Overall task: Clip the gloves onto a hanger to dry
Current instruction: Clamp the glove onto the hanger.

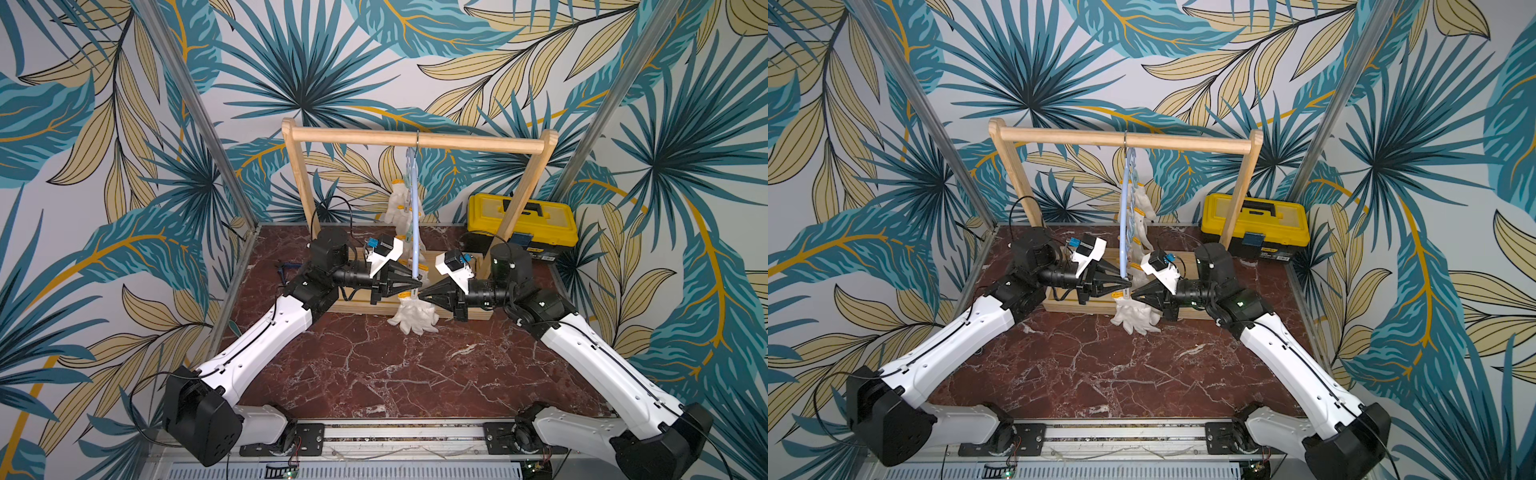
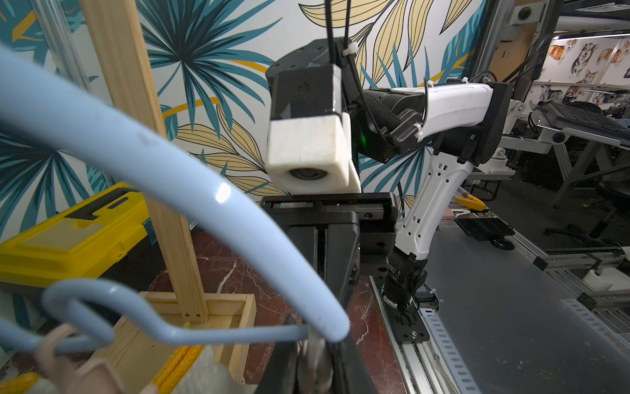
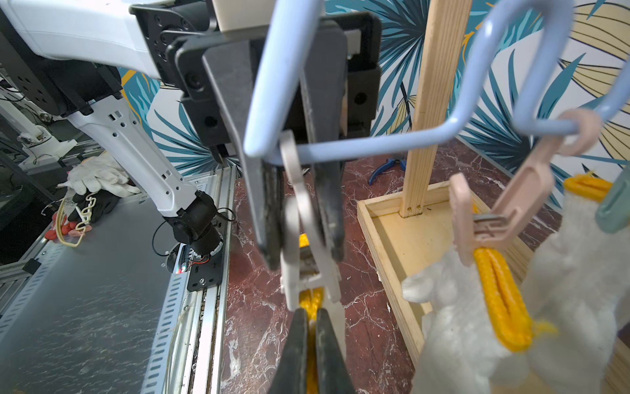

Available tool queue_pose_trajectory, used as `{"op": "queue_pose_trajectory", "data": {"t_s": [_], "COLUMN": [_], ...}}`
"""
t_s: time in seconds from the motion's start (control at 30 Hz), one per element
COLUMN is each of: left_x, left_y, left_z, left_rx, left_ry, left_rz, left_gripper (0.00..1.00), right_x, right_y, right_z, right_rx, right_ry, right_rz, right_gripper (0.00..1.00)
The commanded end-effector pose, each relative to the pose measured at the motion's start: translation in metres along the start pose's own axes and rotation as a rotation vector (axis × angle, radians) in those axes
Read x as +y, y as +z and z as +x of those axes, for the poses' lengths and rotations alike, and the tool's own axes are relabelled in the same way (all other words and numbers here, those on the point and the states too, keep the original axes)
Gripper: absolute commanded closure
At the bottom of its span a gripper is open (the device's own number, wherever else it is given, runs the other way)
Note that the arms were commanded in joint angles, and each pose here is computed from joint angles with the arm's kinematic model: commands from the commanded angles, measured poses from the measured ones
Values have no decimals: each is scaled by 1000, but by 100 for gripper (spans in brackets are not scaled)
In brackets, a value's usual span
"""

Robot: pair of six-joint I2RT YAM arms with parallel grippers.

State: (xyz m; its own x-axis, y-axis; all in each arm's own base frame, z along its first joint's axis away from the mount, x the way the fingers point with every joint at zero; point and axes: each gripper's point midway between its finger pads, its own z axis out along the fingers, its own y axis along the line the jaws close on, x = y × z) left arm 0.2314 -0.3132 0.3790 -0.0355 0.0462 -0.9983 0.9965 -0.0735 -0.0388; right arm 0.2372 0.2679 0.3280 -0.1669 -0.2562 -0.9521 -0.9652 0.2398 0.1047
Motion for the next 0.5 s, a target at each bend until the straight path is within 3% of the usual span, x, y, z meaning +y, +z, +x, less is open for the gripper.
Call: {"op": "queue_pose_trajectory", "data": {"t_s": [0.0,0.47], "left_x": [-5,-4], "left_y": [-2,-2], "left_z": [-18,-15], "left_rx": [-18,-15], "left_ry": [26,23], "left_rz": [21,24], "left_gripper": [100,100], "right_x": [4,2], "right_y": [-1,-5], "right_z": [-6,-22], "right_rx": [-18,-81], "right_ry": [-17,-44], "right_rz": [-26,10], "right_gripper": [100,100]}}
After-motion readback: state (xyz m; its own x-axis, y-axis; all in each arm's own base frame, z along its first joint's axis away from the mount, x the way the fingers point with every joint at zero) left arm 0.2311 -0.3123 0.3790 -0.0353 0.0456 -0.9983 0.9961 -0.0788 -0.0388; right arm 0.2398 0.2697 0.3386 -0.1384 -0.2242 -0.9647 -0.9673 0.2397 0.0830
